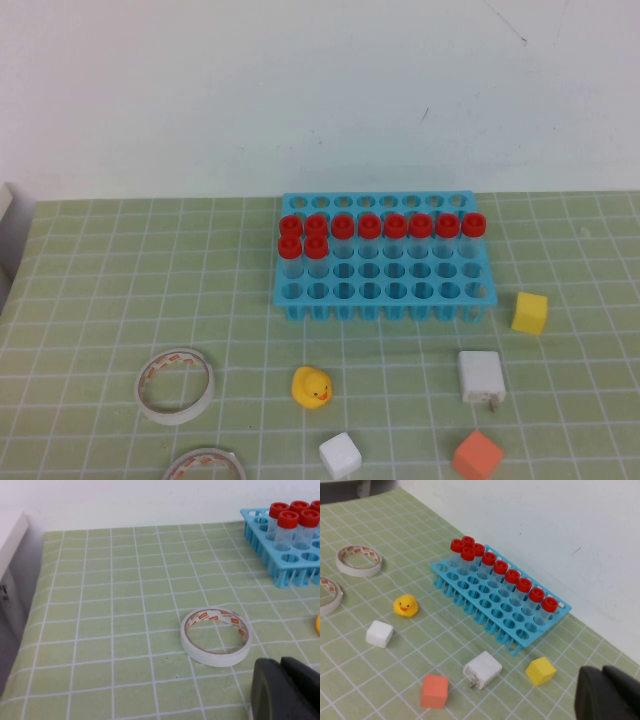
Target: Place the test tubes
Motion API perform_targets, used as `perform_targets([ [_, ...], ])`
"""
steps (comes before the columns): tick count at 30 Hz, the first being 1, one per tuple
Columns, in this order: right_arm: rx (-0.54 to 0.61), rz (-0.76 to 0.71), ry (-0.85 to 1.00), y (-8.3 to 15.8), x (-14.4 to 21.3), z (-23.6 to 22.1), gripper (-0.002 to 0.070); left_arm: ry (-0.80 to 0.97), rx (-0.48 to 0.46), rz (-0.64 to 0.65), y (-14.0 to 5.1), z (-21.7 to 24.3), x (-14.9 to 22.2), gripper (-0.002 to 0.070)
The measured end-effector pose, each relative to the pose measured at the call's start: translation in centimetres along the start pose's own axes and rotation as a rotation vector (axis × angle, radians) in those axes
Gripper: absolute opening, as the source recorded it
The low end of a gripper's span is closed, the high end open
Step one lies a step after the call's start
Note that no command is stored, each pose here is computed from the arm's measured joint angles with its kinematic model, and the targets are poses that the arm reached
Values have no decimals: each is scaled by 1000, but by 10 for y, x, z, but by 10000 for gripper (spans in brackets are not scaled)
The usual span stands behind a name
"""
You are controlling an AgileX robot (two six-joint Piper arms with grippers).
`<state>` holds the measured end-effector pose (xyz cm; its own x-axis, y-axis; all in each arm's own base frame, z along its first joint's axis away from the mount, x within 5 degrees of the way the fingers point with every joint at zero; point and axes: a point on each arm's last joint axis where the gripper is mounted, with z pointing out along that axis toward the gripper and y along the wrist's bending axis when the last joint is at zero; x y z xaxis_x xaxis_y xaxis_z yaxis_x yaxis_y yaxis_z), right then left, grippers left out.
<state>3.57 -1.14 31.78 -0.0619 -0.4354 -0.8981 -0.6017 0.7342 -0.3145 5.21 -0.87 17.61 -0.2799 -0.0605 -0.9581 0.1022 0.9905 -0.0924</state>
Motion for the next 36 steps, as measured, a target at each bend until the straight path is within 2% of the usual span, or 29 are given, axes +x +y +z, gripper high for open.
perform_targets([
  [4, 0, 0, 0, 0, 0, 0, -1, 2, 0, 35, 0, 0, 0, 0],
  [16, 0, 0, 0, 0, 0, 0, -1, 4, 1, 36, 0, 0, 0, -1],
  [24, 0, 0, 0, 0, 0, 0, -1, 4, 1, -14, 0, 0, 0, -1],
  [36, 0, 0, 0, 0, 0, 0, -1, 8, 1, -14, 0, 0, 0, -1],
])
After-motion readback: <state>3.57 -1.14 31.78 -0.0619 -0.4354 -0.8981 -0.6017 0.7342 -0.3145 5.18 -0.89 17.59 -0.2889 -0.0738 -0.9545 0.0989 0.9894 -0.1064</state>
